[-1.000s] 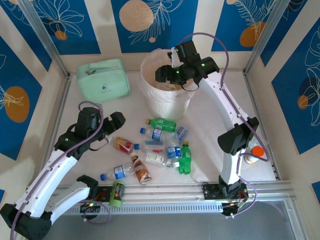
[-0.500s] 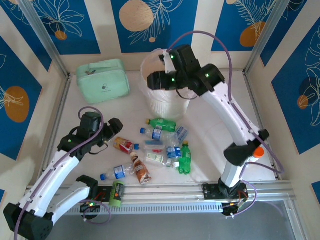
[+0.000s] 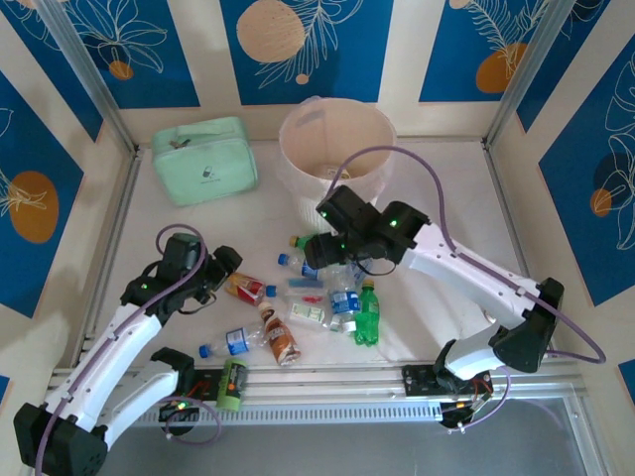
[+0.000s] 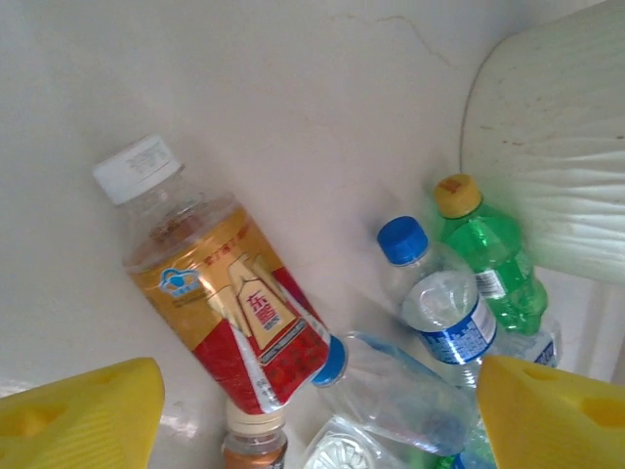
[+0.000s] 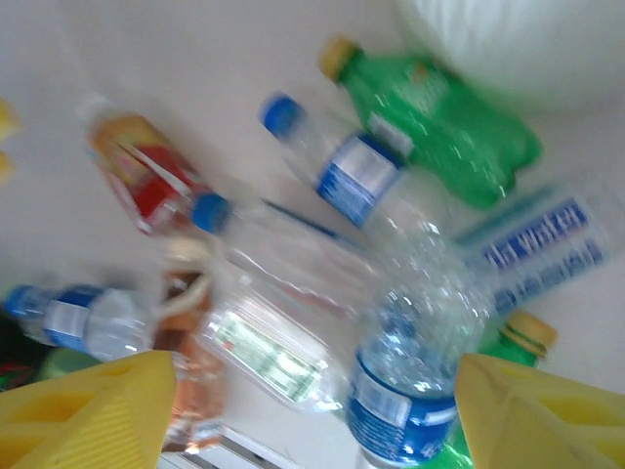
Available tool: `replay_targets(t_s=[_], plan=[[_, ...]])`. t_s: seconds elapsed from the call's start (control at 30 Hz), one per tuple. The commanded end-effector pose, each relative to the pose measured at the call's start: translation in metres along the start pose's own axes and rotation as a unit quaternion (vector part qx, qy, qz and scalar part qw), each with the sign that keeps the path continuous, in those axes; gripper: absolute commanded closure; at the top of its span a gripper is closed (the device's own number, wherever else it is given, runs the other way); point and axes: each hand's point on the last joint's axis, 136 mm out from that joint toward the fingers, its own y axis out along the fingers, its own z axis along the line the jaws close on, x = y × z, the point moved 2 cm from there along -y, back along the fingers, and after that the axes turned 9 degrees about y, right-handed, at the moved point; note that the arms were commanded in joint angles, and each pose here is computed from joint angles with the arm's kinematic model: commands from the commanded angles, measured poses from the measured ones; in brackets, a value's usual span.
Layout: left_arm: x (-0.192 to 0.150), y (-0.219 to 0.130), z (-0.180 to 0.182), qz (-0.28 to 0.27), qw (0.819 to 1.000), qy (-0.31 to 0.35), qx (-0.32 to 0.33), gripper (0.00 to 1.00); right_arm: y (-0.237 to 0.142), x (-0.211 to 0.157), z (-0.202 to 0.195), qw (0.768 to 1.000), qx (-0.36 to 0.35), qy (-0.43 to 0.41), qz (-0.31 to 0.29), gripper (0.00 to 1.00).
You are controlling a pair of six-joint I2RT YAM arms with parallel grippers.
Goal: Put the plastic bottles in the bin
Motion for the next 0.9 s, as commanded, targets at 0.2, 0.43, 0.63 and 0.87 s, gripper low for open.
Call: replay_targets(t_s=[0.2,0.43,0.63,0.87], plan=[[0.018,-0.017,-0.031,-0.027,0.997,0.038,-0.058,0.19,0.044,-0.047,-0.045,0.993,-0.062,0.08,0.064,0.2],[0.017,-0.017,-0.036,-0.026,0.996,0.04,-0.072,0.19,0.072,-0.062,-0.051,0.988,-0.051,0.097,0.107,0.19],[0.014,-0.01,-0.033,-0.019,0.997,0.031,-0.072,0.19,0.081,-0.068,-0.052,0.987,-0.055,0.093,0.123,0.17],[0.016,-0.012,-0.037,-0.02,0.996,0.034,-0.077,0.2,0.094,-0.069,-0.059,0.984,-0.063,0.101,0.134,0.18]])
